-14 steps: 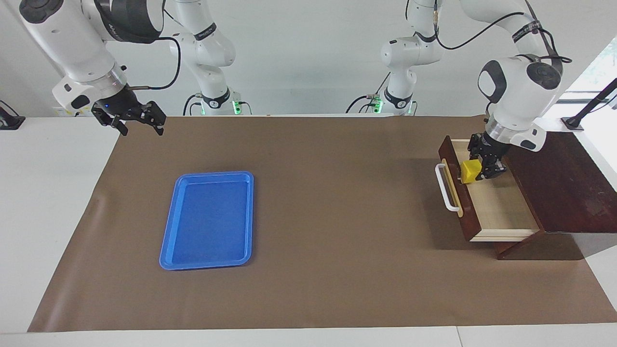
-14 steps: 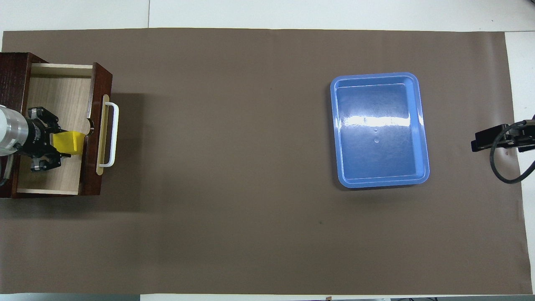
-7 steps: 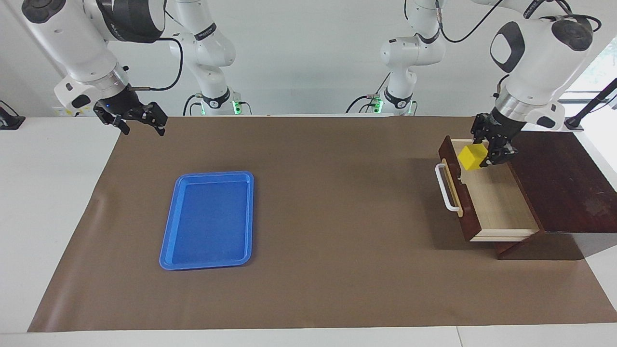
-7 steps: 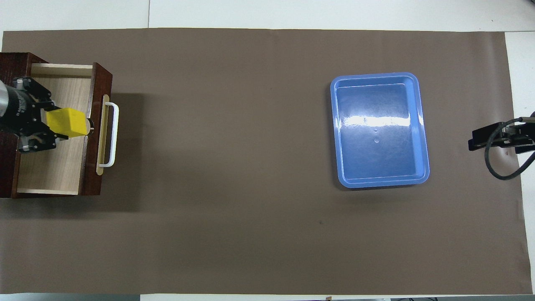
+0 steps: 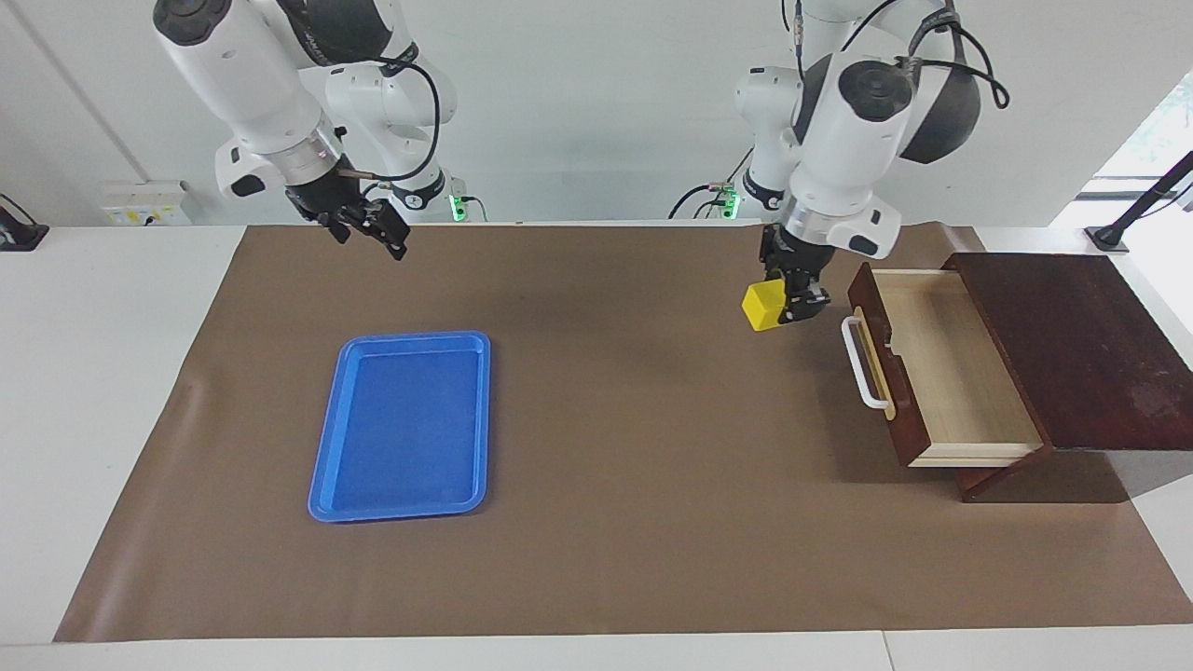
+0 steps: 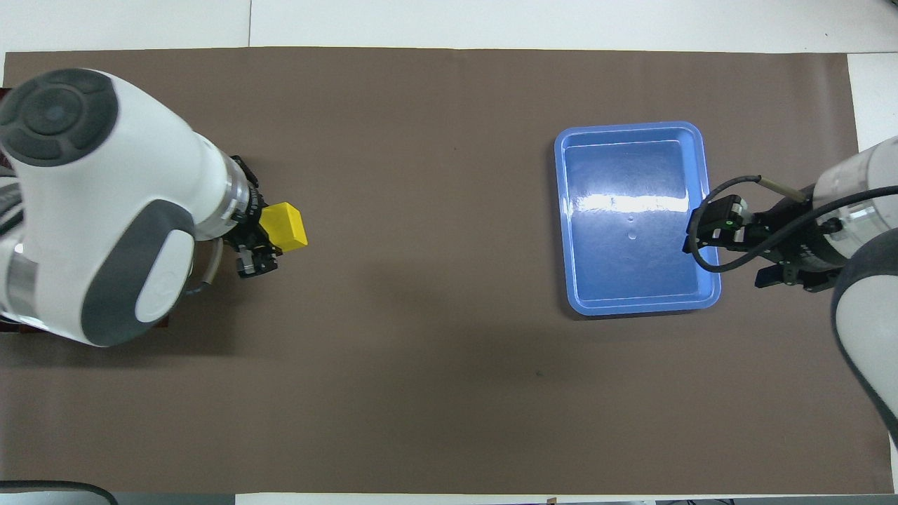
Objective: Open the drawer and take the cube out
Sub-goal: 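Carry the cube out with the left gripper while the right gripper approaches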
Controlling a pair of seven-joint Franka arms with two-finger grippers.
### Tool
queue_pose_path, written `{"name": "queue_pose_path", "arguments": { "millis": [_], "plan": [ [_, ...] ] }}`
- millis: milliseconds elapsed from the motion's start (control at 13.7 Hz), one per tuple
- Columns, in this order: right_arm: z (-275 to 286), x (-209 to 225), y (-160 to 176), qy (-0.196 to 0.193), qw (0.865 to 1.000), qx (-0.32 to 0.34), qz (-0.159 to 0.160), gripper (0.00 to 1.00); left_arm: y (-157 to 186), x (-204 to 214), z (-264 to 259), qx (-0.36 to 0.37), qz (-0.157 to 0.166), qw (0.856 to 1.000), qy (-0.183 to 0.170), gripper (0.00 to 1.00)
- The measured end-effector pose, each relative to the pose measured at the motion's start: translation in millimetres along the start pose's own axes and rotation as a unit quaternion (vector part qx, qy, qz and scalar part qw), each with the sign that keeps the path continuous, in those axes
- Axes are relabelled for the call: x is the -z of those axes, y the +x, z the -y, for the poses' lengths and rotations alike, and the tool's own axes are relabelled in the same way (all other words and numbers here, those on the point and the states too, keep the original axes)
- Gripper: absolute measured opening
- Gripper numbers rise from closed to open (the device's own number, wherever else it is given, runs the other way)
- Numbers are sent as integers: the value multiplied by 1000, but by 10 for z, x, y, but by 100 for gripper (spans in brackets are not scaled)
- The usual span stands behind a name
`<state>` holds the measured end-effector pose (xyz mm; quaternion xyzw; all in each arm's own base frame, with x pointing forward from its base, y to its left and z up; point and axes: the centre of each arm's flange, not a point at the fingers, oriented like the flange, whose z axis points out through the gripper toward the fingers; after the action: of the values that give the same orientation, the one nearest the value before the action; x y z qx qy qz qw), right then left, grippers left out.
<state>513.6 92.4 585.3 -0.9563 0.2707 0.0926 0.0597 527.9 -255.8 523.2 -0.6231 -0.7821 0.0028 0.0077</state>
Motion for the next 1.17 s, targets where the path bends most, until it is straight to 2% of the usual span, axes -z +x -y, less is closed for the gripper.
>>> {"name": "queue_pose_path", "arguments": {
  "millis": [293, 585, 732, 951, 1171],
  "plan": [
    [447, -181, -529, 38, 988, -137, 55, 100, -373, -191, 254, 40, 5, 999, -6, 55],
    [813, -446, -807, 78, 961, -247, 99, 100, -400, -229, 290, 41, 4, 999, -5, 55],
    [965, -622, -803, 91, 945, -283, 136, 100, -439, -225, 328, 37, 5, 999, -5, 55],
    [1245, -1058, -703, 96, 928, -304, 194, 100, -488, -229, 381, 31, 5, 1000, -5, 55],
    [1517, -1280, -600, 105, 919, -310, 221, 100, -502, -247, 401, 29, 3, 1000, -4, 55]
  ]
}}
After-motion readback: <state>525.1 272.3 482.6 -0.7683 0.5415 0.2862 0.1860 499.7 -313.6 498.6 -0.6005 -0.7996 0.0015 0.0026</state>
